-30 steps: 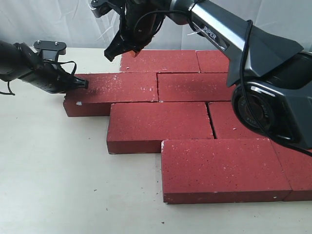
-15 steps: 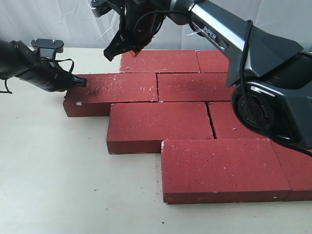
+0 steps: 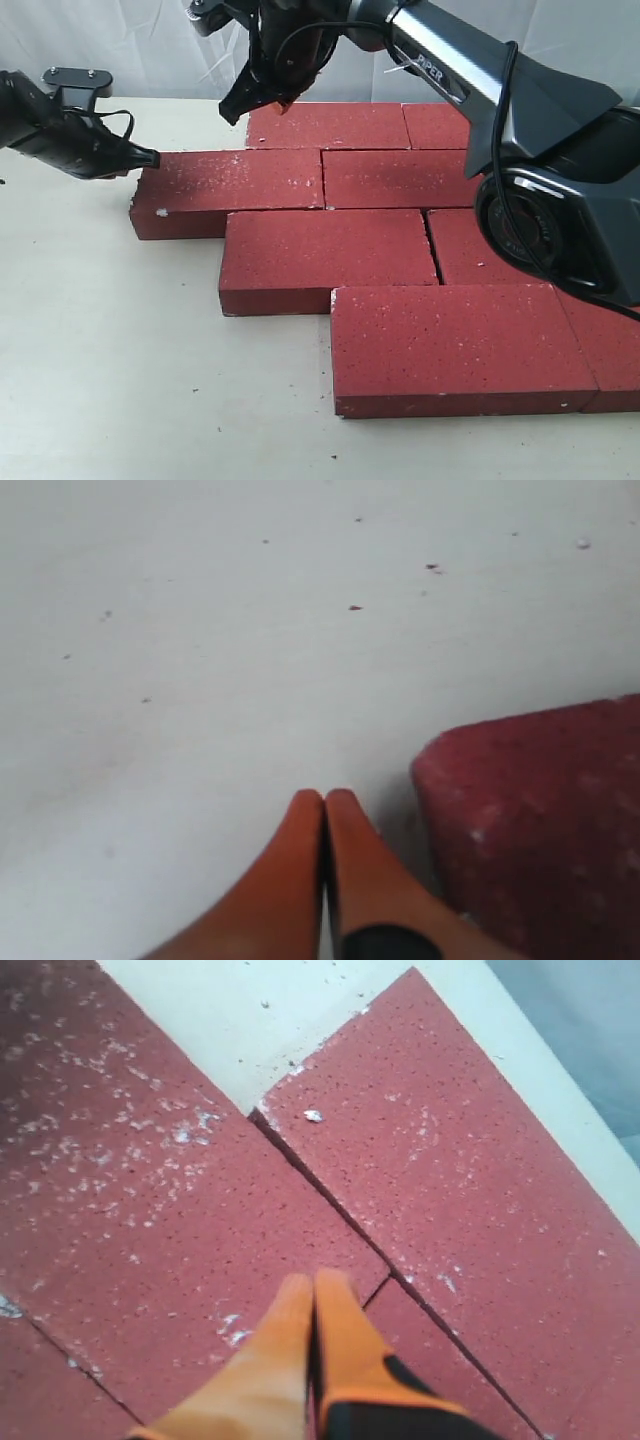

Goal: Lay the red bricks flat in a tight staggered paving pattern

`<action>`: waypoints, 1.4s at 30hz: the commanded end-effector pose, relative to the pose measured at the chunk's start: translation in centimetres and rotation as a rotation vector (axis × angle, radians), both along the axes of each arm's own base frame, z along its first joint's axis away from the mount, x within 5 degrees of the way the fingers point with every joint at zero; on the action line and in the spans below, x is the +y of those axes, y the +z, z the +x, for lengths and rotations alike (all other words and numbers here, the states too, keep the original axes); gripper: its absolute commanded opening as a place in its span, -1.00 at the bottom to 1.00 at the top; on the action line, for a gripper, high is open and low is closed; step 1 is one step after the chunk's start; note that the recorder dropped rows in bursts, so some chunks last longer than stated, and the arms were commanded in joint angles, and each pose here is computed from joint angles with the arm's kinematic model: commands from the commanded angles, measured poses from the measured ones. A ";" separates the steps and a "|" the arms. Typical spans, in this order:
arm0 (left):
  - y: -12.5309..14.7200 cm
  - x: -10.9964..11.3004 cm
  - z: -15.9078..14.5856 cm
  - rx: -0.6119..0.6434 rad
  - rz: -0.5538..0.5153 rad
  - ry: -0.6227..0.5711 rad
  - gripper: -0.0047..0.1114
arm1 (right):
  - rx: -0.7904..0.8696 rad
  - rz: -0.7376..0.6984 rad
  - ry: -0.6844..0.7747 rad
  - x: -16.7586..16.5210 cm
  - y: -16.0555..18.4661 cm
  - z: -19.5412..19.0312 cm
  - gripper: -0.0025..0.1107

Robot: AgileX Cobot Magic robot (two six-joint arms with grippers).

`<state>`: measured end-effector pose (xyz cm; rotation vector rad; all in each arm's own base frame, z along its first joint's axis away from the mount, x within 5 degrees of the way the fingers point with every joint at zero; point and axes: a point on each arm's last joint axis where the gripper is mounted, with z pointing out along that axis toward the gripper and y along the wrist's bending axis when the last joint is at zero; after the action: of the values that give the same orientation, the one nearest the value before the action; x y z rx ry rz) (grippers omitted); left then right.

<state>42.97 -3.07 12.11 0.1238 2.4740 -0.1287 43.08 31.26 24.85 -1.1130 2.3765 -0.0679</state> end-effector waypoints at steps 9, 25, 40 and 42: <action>2.8 2.5 -0.8 0.026 -0.009 0.002 -0.92 | 0.211 0.166 0.331 4.2 1.0 -6.2 -0.97; 2.8 2.4 -0.9 0.042 -0.036 0.011 -0.92 | 0.551 -0.061 0.683 1.8 -7.1 -14.7 -0.97; -0.7 2.5 -0.4 0.073 -0.085 0.088 -0.92 | 0.444 -0.219 0.623 1.1 -11.2 -12.8 -0.97; -0.7 2.4 -0.4 0.080 -0.095 0.091 -0.92 | 0.425 -0.233 0.600 0.9 -11.2 -12.4 -0.97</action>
<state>42.56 -0.80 11.33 -0.0063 2.5501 -0.2081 29.98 32.60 13.73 -2.1199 2.2968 0.1877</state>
